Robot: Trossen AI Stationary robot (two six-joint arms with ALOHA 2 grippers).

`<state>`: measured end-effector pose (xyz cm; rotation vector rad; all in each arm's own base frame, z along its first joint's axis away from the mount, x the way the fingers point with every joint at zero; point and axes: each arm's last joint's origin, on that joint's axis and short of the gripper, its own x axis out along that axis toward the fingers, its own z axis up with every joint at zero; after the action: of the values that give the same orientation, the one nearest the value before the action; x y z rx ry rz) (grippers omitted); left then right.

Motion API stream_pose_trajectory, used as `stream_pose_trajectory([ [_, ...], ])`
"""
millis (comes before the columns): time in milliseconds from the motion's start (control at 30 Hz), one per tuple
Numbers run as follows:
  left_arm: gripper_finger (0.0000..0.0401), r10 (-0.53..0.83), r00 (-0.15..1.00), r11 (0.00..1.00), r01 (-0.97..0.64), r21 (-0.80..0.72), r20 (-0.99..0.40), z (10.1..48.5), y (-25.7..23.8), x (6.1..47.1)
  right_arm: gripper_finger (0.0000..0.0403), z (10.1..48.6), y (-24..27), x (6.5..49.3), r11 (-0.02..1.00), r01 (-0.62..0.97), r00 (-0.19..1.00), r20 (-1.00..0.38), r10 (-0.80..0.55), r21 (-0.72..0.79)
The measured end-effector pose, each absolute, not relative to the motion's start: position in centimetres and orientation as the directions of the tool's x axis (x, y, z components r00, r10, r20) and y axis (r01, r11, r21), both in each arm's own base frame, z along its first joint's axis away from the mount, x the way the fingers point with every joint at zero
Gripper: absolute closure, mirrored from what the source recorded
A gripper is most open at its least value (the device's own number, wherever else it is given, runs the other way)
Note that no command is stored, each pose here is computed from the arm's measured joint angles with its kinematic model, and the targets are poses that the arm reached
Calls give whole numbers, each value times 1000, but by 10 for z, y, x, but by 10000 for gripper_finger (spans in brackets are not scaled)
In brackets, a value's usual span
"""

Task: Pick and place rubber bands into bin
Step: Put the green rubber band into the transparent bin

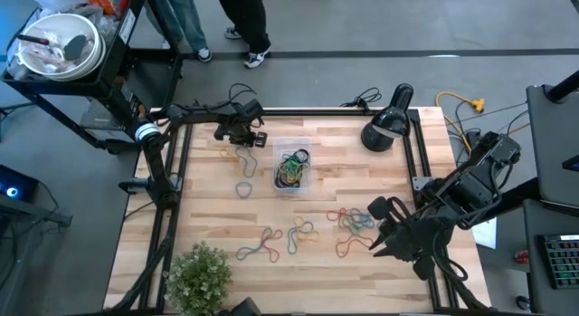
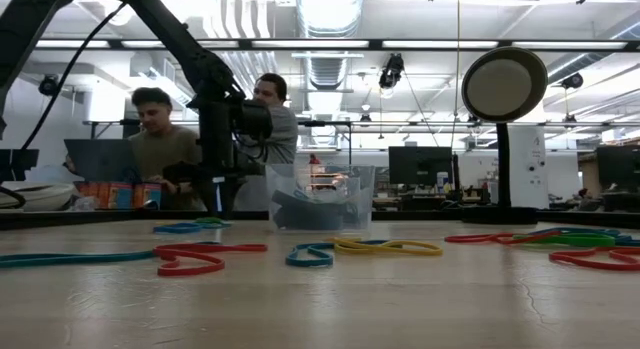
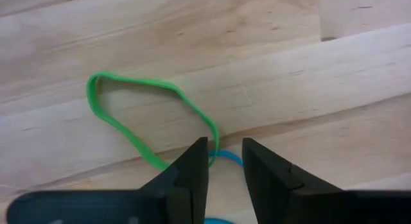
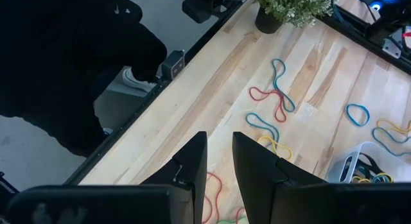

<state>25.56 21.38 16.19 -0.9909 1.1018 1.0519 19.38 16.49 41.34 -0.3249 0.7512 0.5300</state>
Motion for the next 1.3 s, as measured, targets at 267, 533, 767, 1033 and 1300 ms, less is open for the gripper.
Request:
stream_pose_trajectory([
  [267,326,118,86,212,-975,-60,-989,155,213,255,335,413,165,194,823,-561,610,-716,338,-90],
  [533,395,114,78,228,-972,-50,-990,157,212,253,335,414,165,194,823,-561,614,-712,341,-89],
  [767,400,111,77,232,-971,-50,-991,158,211,253,335,414,165,194,826,-558,614,-712,341,-85],
  [1033,401,150,143,262,-960,-100,-978,182,206,254,335,414,165,194,823,-561,615,-711,341,-90],
  [1300,401,210,256,317,-931,-182,-944,219,195,253,335,414,166,195,825,-558,623,-705,339,-95],
])
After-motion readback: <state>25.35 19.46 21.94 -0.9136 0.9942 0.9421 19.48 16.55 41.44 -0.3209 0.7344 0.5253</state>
